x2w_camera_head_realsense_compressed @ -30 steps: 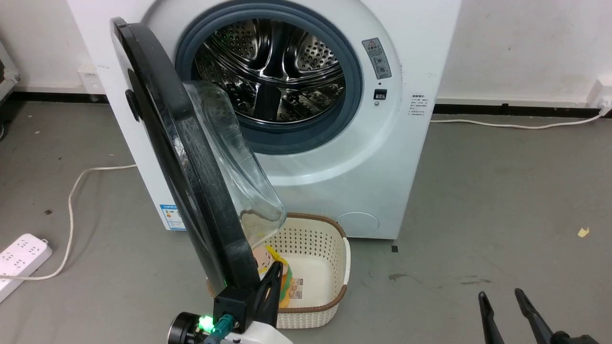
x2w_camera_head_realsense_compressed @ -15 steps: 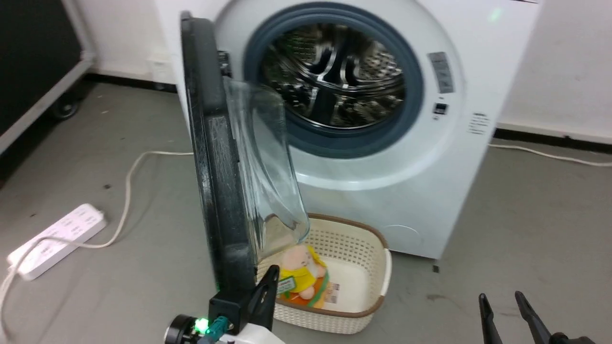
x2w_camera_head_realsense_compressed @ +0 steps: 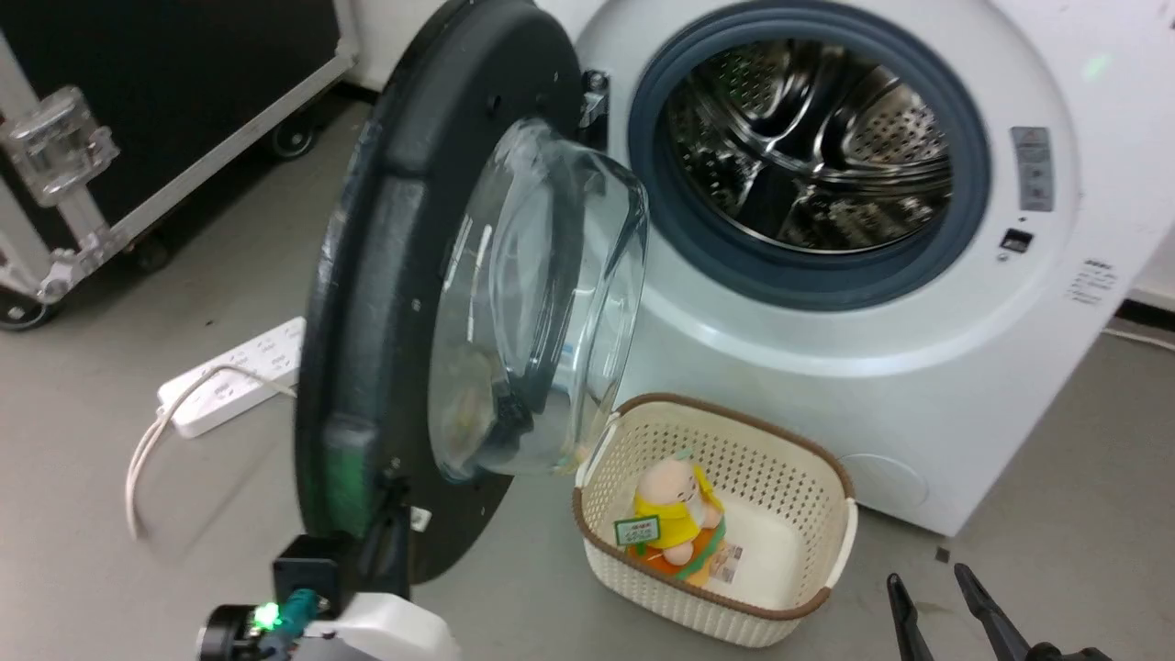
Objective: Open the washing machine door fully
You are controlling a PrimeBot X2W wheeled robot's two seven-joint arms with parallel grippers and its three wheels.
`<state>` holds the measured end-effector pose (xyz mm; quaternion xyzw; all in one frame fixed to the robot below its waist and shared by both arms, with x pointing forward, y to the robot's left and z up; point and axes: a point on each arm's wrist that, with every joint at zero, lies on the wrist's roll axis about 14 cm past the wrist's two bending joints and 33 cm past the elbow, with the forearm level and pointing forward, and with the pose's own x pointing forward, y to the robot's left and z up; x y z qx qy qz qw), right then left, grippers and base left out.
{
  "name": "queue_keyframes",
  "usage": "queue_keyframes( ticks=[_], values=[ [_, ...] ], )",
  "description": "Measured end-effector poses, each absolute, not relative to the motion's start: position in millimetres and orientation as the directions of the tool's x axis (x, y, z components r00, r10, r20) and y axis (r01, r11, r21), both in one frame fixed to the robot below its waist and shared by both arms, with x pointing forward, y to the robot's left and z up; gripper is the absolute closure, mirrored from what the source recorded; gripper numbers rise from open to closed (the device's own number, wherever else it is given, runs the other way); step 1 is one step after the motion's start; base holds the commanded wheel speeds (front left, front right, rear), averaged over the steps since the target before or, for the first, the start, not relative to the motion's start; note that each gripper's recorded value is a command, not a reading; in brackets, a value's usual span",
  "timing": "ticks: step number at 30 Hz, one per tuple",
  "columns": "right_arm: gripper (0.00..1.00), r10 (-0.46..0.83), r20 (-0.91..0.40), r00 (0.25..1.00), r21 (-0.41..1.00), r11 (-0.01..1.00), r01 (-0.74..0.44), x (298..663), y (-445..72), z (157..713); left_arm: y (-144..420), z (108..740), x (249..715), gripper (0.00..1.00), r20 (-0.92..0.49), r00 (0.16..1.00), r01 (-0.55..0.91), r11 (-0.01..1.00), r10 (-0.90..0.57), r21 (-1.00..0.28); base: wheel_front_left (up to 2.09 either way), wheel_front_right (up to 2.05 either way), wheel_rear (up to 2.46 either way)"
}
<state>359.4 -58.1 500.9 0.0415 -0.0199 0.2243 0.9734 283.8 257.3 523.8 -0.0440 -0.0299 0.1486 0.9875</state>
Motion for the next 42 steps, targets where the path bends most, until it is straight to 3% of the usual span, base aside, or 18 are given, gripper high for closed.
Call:
queue_keyframes(
  ticks=[7,27,34,42],
  values=[
    [0.00,0.479,-0.007,0.878,0.068,0.876,-0.478,364,-44,478,300,513,278,1.00,-0.016,0.917,-0.400,0.914,0.400,-0.063,0.00,0.00,0.00],
    [0.00,0.433,-0.132,0.892,0.072,0.901,-0.427,404,-57,423,438,522,335,1.00,-0.062,0.805,-0.576,0.802,0.590,0.156,0.00,0.00,0.00],
    [0.00,0.415,-0.155,0.896,0.074,0.910,-0.408,409,-64,415,458,517,345,1.00,-0.053,0.784,-0.605,0.780,0.619,0.161,0.00,0.00,0.00],
    [0.00,0.398,-0.119,0.910,0.057,0.917,-0.394,409,-70,430,445,528,353,1.00,0.000,0.823,-0.562,0.813,0.569,0.156,0.00,0.00,0.00]
  ],
)
